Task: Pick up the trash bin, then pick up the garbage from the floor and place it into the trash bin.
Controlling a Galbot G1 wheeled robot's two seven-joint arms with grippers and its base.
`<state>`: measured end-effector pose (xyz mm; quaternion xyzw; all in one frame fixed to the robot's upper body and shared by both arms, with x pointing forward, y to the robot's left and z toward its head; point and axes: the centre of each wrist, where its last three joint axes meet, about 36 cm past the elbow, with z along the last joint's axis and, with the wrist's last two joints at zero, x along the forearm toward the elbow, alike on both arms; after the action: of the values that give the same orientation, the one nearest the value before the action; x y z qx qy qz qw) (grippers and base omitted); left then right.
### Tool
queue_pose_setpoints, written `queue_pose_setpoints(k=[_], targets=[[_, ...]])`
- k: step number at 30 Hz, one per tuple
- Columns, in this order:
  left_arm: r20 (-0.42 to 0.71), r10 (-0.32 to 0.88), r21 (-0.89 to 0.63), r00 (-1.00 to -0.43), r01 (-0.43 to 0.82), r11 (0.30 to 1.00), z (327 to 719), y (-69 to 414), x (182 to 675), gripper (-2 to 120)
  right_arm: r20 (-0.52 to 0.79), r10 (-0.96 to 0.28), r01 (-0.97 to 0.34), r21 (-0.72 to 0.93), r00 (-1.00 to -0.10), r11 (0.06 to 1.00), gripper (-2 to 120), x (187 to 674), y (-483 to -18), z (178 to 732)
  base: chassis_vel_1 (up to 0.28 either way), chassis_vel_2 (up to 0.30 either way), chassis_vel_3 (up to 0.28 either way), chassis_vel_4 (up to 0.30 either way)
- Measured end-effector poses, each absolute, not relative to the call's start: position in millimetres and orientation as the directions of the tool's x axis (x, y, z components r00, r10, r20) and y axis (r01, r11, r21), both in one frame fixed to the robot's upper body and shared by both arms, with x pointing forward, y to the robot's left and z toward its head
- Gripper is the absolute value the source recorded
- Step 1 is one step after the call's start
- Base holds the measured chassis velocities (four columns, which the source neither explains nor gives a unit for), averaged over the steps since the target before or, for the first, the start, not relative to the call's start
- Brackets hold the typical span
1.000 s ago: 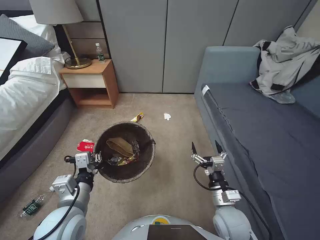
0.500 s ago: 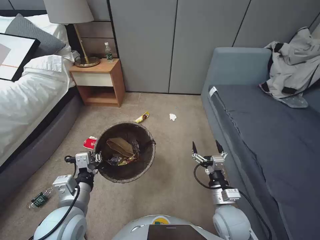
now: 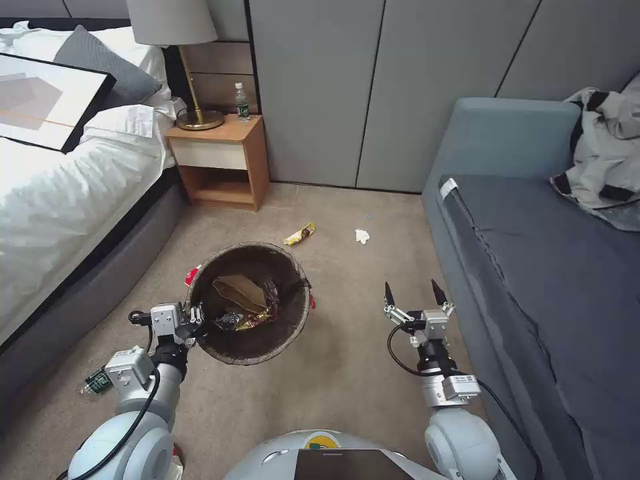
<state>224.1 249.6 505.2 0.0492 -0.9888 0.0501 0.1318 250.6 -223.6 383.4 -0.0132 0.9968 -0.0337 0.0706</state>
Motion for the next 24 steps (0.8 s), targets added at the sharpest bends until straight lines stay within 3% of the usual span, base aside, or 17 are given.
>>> queue_pose_setpoints(k=[24], targets=[[0.263,-0.088,-0.087,-0.961,-0.114,0.99,504.1,250.0,224.6,2,-0.107,-0.014,-0.007,-0.063,-0.994,0.998,100,255.0,-224.4,389.6,0.013,0.012,0.008,0.011]])
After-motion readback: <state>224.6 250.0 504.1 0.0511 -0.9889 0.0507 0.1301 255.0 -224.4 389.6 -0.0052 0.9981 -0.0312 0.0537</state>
